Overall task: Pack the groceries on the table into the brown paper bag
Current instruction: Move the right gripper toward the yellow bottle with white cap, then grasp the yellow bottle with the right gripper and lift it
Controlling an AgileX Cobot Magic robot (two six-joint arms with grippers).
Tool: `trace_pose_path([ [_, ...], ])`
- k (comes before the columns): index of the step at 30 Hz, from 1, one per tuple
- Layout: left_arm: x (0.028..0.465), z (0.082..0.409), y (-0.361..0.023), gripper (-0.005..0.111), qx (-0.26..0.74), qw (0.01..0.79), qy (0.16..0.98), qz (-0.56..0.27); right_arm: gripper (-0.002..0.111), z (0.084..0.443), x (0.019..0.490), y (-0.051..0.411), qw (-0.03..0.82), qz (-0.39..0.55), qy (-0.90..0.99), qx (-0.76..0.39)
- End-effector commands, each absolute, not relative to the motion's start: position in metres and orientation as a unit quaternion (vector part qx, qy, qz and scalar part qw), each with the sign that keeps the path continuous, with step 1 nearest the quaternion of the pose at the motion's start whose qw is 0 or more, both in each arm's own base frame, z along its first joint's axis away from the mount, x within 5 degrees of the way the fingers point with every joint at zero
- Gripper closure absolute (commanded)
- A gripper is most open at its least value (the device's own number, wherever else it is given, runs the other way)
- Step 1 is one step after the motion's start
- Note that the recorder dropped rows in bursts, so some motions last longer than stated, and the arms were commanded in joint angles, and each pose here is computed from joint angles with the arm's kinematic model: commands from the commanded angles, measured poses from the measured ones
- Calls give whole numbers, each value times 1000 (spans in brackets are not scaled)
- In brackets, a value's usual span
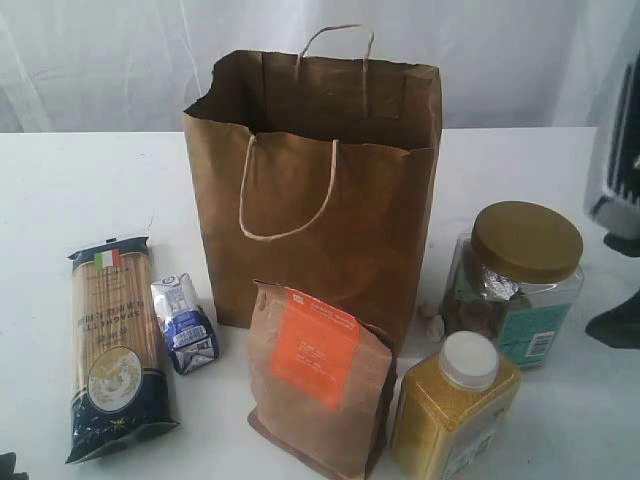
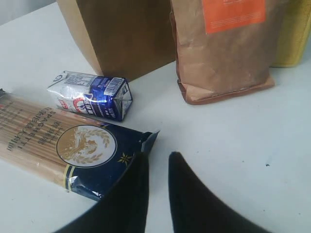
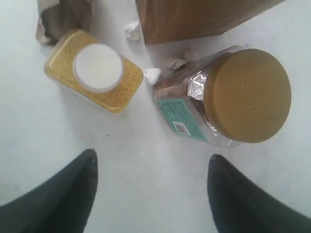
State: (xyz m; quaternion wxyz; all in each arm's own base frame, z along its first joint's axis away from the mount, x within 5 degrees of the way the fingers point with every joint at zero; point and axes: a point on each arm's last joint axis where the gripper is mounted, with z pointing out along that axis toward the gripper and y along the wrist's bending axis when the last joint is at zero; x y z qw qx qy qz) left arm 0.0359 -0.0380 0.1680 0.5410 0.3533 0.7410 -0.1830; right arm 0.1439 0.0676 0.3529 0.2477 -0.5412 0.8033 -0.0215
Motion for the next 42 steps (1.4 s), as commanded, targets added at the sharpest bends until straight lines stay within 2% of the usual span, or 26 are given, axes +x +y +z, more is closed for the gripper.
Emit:
trace_pose_path([
  [1,35,167,-38,85,356,539,741,-186,47,349,149,85,228,-67,743,-625],
  [7,35,167,-38,85,356,539,741,-186,47,347,159,107,251,-131,677,-679],
  [10,35,167,-38,85,356,539,741,-186,47,347,155,114,254,-132,662,-692],
  [15,35,167,-38,85,356,539,741,-186,47,342,146,127,238,-98,656,-709],
  [20,35,167,-38,85,356,539,741,-186,47,340,135,136,232,-23,668,-707],
  [26,35,167,-38,85,356,539,741,-186,47,337,135,135,213,-24,664,-716],
  [31,35,167,-38,85,356,539,741,-186,47,335,129,141,205,20,663,-720],
  [38,35,167,-38,85,356,539,741,-186,47,337,144,121,194,-117,712,-664],
  [42,35,167,-38,85,356,539,741,-186,47,337,142,122,202,-84,768,-602],
])
